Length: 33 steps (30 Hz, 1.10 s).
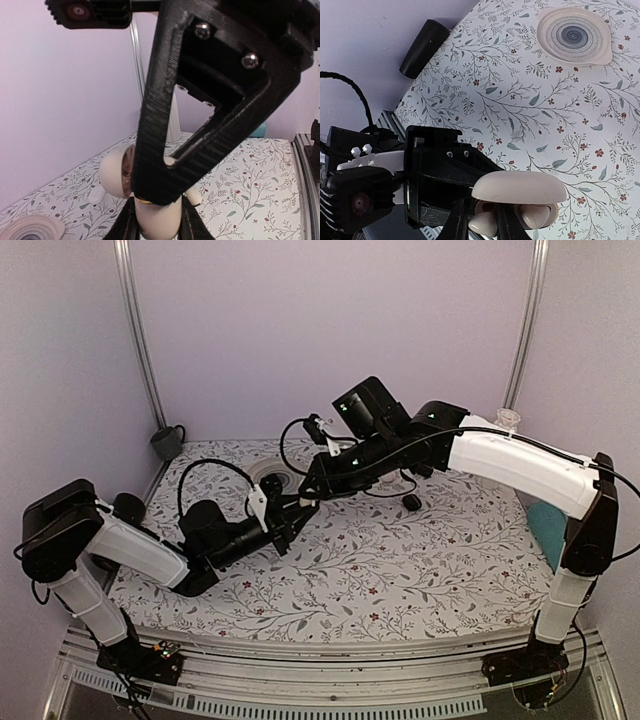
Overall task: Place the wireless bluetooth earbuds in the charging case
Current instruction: Adjust the left earbud in the left side groove of the charging case.
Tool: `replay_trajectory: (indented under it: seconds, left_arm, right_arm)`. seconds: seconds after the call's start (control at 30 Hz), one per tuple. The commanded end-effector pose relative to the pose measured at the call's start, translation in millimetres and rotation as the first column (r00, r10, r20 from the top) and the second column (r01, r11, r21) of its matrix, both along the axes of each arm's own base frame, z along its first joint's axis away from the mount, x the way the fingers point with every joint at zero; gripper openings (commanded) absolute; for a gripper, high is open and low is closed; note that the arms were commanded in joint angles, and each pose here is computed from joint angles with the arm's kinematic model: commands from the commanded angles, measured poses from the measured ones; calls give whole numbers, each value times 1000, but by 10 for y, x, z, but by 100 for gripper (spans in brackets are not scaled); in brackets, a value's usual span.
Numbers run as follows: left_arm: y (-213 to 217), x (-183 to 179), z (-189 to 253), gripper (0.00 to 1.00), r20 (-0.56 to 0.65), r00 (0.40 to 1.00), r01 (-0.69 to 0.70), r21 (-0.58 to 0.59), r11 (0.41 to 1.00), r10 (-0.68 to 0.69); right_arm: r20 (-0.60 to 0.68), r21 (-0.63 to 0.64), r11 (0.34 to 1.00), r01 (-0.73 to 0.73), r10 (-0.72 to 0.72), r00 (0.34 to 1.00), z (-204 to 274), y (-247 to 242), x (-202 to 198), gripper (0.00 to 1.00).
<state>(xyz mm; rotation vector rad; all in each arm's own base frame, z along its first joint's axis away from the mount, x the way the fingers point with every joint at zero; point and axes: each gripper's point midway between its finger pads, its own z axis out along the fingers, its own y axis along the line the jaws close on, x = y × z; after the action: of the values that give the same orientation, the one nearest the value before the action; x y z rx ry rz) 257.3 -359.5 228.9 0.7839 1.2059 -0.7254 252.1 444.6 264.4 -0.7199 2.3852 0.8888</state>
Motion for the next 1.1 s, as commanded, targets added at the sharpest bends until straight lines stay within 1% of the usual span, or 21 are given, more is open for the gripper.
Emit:
replay_trajectory:
  seconds: [0.0, 0.13, 0.37, 0.83, 1.07]
  left_arm:
    - [2, -96, 455, 0, 79, 997, 29, -145, 989, -18]
    - [28, -74, 477, 0, 67, 998, 18, -176, 984, -6]
    - [49, -43, 460, 0, 68, 998, -4, -183, 983, 17]
    - [72, -34, 453, 0, 69, 997, -15, -193, 981, 29]
    - [69, 14, 461, 0, 64, 997, -33, -206, 978, 48]
  right_arm:
    - [-21, -37, 999, 16, -17, 1000, -177, -15, -13, 9]
    - [-18, 10, 999, 36, -36, 999, -101, -11, 0, 8]
    - [-12, 89, 992, 93, -92, 996, 51, -59, 71, 6]
    - [-11, 180, 974, 140, -140, 990, 209, -107, 130, 6]
    - [15, 271, 941, 202, -214, 977, 408, -169, 213, 6]
